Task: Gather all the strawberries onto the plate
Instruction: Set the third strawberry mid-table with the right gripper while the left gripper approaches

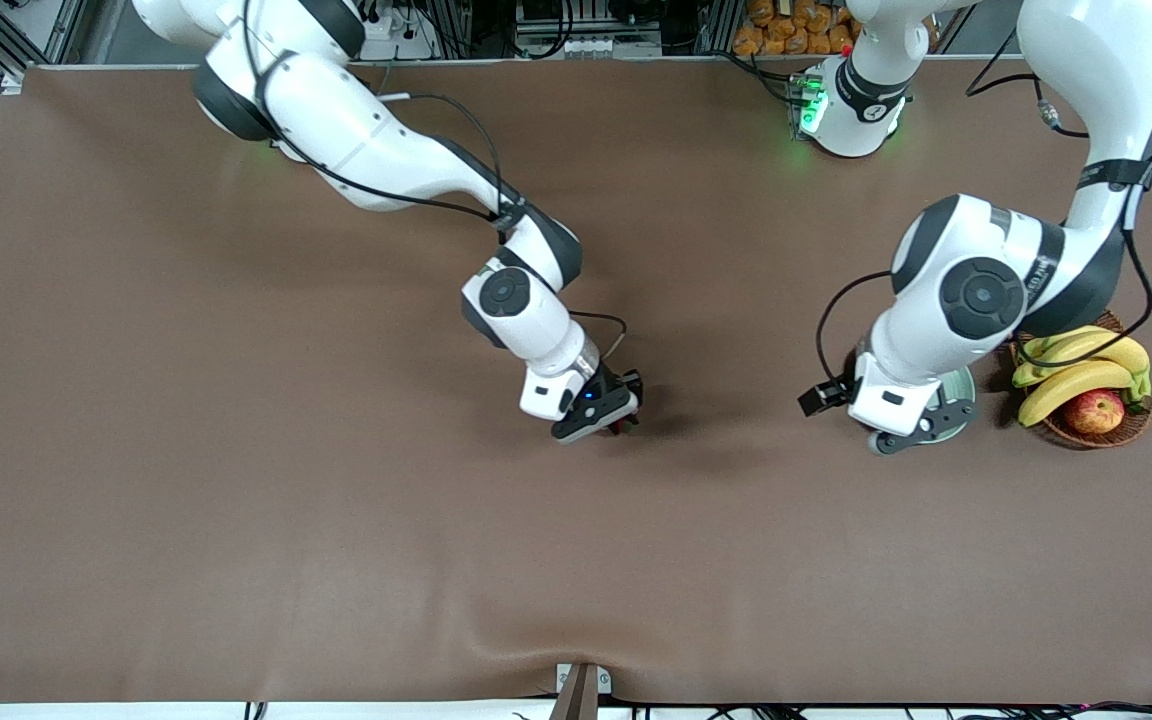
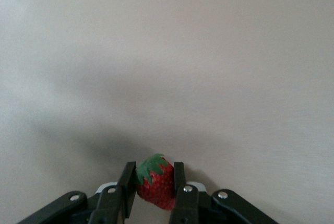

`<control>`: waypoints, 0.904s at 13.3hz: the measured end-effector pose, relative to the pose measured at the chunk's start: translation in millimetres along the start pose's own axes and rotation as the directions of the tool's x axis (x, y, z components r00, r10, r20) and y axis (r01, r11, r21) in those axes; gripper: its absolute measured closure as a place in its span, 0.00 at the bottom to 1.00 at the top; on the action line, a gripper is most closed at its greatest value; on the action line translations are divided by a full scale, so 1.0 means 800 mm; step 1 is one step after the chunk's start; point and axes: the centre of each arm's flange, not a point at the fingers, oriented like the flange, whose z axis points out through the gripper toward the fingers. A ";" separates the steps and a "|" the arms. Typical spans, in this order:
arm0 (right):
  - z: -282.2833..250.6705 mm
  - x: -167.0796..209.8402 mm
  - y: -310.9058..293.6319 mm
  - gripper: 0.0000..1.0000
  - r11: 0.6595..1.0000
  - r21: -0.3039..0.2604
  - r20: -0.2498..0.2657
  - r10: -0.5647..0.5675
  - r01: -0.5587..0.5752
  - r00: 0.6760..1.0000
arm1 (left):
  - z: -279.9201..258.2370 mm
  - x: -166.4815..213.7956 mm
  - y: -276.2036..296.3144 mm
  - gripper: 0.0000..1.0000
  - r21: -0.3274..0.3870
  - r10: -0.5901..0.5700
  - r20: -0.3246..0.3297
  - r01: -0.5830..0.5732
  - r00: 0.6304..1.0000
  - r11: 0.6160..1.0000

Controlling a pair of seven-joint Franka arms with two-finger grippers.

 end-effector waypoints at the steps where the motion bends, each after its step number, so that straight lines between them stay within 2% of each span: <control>1: 0.008 -0.003 -0.005 0.67 1.000 0.004 -0.004 0.011 -0.011 1.000 | -0.006 -0.013 0.019 0.00 -0.019 -0.022 0.006 0.022 1.000 1.000; 2: 0.009 -0.001 -0.007 0.61 1.000 0.005 -0.010 0.022 -0.022 1.000 | -0.012 -0.027 0.041 0.00 -0.033 -0.044 0.007 0.044 0.999 0.998; 5: -0.010 0.028 0.006 0.28 1.000 -0.014 -0.053 0.027 -0.027 0.998 | -0.010 -0.057 0.093 0.00 -0.058 -0.101 0.025 0.102 0.995 0.993; 7: -0.027 0.047 0.030 0.05 0.998 -0.042 -0.063 0.039 -0.042 0.997 | 0.002 -0.066 0.115 0.00 -0.063 -0.122 0.050 0.125 0.991 0.990; 8: -0.041 0.060 0.045 0.00 0.997 -0.058 -0.062 0.052 -0.055 0.997 | 0.007 -0.070 0.125 0.00 -0.067 -0.135 0.060 0.138 0.989 0.988; 12: -0.124 0.107 0.123 0.00 0.986 -0.148 -0.030 0.070 -0.074 0.997 | 0.020 -0.085 0.150 0.00 -0.086 -0.161 0.078 0.168 0.984 0.982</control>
